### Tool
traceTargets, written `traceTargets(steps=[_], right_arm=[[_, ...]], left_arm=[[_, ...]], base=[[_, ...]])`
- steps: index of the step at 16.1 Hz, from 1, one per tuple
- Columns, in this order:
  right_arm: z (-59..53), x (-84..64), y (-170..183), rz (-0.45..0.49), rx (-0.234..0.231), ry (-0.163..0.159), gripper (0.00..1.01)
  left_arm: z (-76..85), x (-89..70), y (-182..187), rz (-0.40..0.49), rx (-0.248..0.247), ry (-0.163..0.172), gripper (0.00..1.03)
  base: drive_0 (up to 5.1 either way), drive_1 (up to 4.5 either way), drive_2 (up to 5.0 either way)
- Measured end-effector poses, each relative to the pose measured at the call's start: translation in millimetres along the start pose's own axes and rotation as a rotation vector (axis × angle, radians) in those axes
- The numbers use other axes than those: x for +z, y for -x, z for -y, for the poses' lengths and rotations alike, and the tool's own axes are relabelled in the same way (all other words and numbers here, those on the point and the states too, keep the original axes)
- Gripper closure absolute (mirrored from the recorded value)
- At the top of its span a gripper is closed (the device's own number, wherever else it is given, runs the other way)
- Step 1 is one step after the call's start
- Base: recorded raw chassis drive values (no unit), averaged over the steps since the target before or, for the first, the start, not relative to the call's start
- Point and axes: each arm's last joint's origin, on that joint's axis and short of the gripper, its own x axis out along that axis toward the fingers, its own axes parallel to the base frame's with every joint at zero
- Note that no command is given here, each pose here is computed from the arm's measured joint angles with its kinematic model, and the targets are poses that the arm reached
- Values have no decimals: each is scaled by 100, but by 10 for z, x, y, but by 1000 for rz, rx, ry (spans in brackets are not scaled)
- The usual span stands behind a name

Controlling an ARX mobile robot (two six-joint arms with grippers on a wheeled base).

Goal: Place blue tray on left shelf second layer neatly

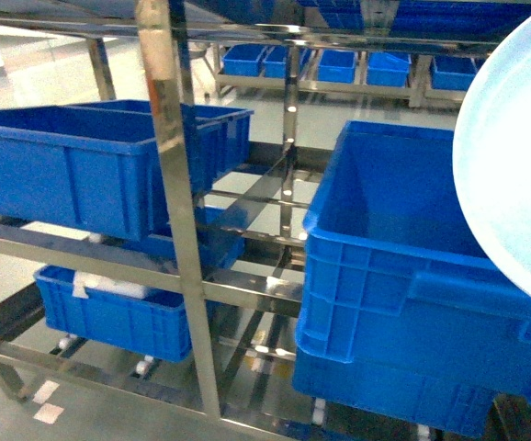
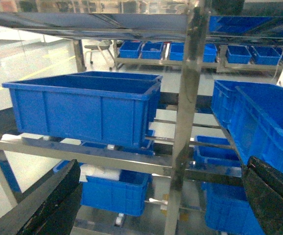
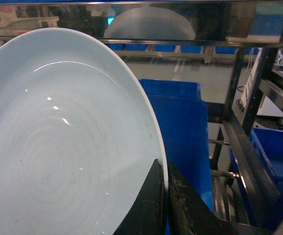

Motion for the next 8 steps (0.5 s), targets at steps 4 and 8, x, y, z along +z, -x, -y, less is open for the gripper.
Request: traceTargets(steps=[4, 8], right_arm=[[0, 1, 0, 0, 0, 0, 99], [0, 0, 0, 0, 0, 0, 99]], left_arm=[[0, 0, 0, 0, 0, 0, 5], [0, -2, 0, -2, 0, 0, 5]], base=[[-159, -159, -159], [-157, -157, -157]])
